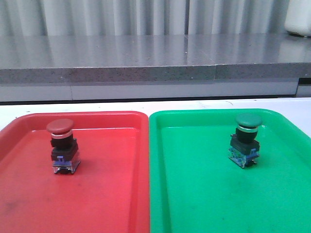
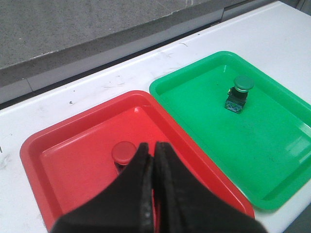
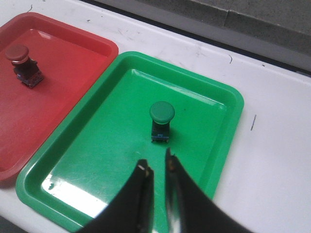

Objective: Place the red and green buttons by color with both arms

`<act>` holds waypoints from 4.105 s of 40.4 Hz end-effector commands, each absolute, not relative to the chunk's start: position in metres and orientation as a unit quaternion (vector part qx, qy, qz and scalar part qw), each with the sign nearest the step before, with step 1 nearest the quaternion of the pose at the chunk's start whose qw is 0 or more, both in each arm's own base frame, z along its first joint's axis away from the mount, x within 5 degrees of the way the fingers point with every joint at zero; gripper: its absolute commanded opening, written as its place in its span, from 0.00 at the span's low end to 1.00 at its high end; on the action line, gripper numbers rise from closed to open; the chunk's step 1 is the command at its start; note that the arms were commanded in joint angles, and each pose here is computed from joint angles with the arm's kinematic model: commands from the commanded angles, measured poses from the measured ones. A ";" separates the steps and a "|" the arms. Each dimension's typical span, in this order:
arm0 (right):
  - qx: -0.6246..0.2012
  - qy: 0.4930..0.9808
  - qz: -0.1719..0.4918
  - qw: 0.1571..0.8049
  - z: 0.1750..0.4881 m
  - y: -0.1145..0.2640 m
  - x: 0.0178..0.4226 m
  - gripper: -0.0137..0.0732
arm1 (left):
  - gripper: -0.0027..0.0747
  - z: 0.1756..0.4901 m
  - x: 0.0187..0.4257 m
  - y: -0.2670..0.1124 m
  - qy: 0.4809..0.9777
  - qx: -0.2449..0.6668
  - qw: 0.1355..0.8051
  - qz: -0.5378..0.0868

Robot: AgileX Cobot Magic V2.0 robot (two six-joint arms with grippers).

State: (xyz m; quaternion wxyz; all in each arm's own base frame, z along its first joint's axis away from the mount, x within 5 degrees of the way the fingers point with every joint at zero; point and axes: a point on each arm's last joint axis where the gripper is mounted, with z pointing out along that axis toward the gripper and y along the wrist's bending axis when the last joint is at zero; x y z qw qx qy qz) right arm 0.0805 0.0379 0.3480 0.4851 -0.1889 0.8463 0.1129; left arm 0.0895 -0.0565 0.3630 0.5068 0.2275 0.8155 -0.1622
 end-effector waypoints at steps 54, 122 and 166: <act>-0.187 0.824 0.116 0.523 0.361 0.038 0.082 0.08 | 0.01 0.248 0.054 -0.006 0.702 0.057 0.710 -0.014; -0.187 0.823 0.116 0.523 0.361 0.038 0.082 0.08 | 0.01 0.210 0.055 -0.001 0.659 -0.003 0.752 -0.020; -0.025 0.667 0.026 0.744 0.209 0.004 0.055 0.08 | 0.01 0.209 0.055 -0.001 0.660 -0.003 0.751 -0.020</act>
